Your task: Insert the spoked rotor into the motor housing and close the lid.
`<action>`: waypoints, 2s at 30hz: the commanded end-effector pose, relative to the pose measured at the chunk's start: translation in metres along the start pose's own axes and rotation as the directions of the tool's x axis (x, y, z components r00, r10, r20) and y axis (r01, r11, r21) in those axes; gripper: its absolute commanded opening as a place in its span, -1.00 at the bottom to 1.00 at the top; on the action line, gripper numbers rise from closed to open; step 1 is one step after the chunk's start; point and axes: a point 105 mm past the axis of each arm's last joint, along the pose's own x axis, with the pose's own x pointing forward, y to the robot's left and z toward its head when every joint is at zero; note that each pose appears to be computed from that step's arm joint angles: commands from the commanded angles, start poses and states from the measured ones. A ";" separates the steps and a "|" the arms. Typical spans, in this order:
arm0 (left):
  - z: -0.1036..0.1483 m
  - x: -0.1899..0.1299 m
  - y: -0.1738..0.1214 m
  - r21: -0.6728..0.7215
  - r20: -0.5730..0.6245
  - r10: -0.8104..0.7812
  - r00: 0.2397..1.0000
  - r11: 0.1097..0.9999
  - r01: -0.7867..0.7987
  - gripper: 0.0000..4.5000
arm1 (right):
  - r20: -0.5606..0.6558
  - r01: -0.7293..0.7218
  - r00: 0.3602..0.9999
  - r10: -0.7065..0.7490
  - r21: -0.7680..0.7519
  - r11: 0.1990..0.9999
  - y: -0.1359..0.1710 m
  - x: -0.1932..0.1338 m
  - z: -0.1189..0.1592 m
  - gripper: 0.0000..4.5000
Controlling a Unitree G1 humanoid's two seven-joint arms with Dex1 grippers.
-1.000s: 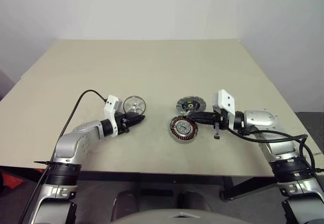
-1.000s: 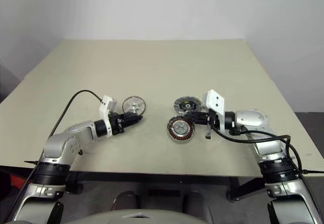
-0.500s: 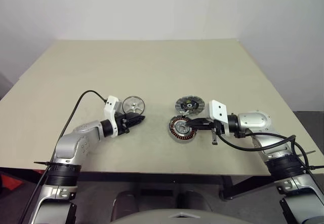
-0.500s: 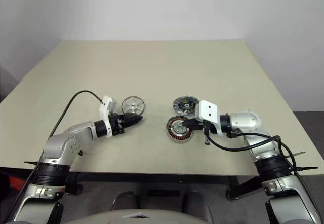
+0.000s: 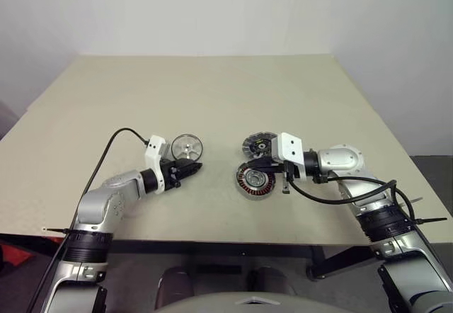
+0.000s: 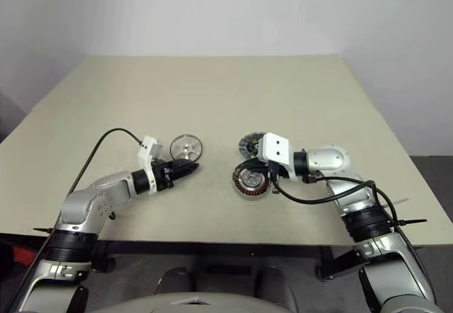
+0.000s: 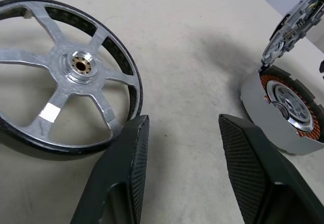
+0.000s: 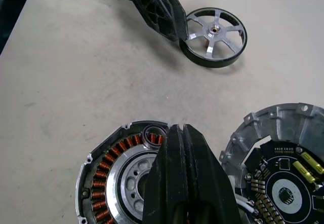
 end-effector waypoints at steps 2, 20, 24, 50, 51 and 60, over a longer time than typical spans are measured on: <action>0.013 -0.004 -0.004 0.032 0.040 -0.009 0.999 0.999 0.008 0.03 | 0.002 -0.003 1.000 0.003 -0.069 0.998 -0.005 0.009 0.017 -0.99; 0.025 -0.001 -0.033 0.087 -0.083 -0.193 0.978 0.976 0.200 0.03 | -0.099 0.073 0.993 -0.071 0.011 0.997 -0.003 -0.013 0.014 -0.99; 0.043 0.006 -0.042 0.128 -0.098 -0.251 0.963 0.956 0.263 -0.05 | -0.118 0.118 0.986 -0.114 0.026 0.993 -0.001 -0.014 0.006 -1.00; 0.042 0.050 -0.066 0.101 -0.396 -0.405 0.824 0.873 0.477 -0.98 | -0.256 0.404 0.884 -0.391 -0.001 0.915 -0.026 -0.048 -0.033 -1.00; 0.041 0.051 -0.066 0.099 -0.395 -0.406 0.824 0.873 0.478 -0.98 | -0.266 0.412 0.878 -0.399 -0.007 0.911 -0.027 -0.050 -0.034 -1.00; 0.038 0.066 -0.074 0.085 -0.371 -0.435 0.821 0.864 0.496 -0.98 | -0.268 0.418 0.873 -0.408 -0.020 0.908 -0.029 -0.048 -0.035 -1.00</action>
